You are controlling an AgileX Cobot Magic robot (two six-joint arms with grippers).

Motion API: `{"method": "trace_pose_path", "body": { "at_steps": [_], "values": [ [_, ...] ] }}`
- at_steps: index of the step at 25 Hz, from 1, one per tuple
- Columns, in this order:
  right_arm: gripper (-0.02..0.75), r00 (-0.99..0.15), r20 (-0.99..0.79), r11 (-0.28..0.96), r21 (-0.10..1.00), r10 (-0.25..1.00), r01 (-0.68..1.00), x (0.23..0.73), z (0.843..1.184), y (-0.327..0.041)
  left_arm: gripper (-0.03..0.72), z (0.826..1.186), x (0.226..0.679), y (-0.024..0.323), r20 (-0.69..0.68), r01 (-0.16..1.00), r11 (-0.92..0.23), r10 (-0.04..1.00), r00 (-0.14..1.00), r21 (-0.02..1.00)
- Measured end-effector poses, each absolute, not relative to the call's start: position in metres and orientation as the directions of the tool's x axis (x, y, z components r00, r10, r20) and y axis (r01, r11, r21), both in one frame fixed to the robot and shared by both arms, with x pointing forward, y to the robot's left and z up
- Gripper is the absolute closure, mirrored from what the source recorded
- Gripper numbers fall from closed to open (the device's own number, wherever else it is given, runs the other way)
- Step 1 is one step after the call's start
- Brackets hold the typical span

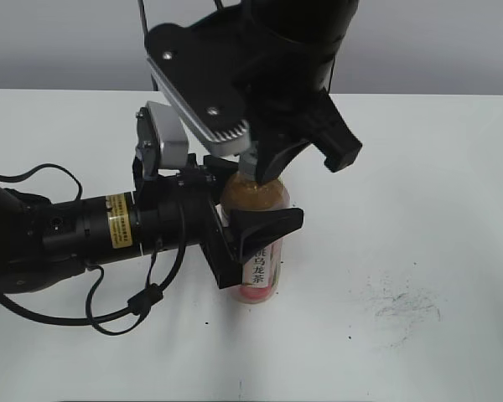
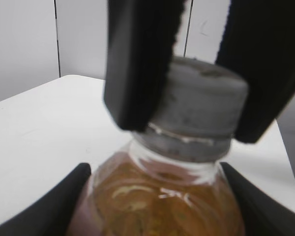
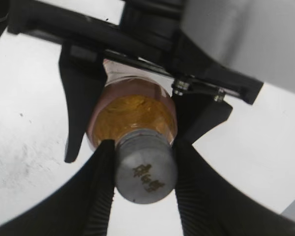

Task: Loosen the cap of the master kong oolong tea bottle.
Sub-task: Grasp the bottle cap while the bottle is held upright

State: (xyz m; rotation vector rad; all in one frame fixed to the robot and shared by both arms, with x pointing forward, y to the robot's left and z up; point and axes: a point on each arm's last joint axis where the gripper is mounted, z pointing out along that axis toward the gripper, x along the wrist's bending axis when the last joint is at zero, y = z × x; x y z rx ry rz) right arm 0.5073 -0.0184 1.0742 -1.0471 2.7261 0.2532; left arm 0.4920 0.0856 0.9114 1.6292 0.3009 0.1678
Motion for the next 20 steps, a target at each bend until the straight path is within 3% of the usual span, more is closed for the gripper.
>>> {"method": "trace_pose_path", "body": {
  "at_steps": [5, 9, 11, 15, 20],
  "values": [
    [0.464, -0.365, -0.266, 0.386, -0.029, -0.892, -0.922, 0.5067, 1.0745, -0.0184, 0.240, 0.9114, 0.4919, 0.0856, -0.071, 0.092, -0.059, 0.292, 0.954, 0.994],
    [0.463, -0.054, -0.244, 0.083, -0.111, -0.968, -0.990, 0.5067, 1.0746, -0.0183, 0.240, 0.9114, 0.4918, 0.0853, -0.072, 0.093, -0.058, 0.292, 0.954, 0.994],
    [0.463, 0.045, -0.232, -0.013, -0.136, -0.972, -0.991, 0.5067, 1.0746, -0.0183, 0.240, 0.9114, 0.4919, 0.0853, -0.072, 0.093, -0.058, 0.293, 0.953, 0.994],
    [0.463, 0.075, -0.226, -0.041, -0.148, -0.971, -0.988, 0.5073, 1.0746, -0.0184, 0.240, 0.9115, 0.4921, 0.0854, -0.074, 0.095, -0.056, 0.296, 0.952, 0.994],
    [0.424, -0.149, -0.245, 0.181, -0.112, -0.958, -0.977, 0.5083, 1.0746, -0.0190, 0.240, 0.9117, 0.4928, 0.0853, -0.080, 0.101, -0.055, 0.300, 0.951, 0.993]
  ]
}}
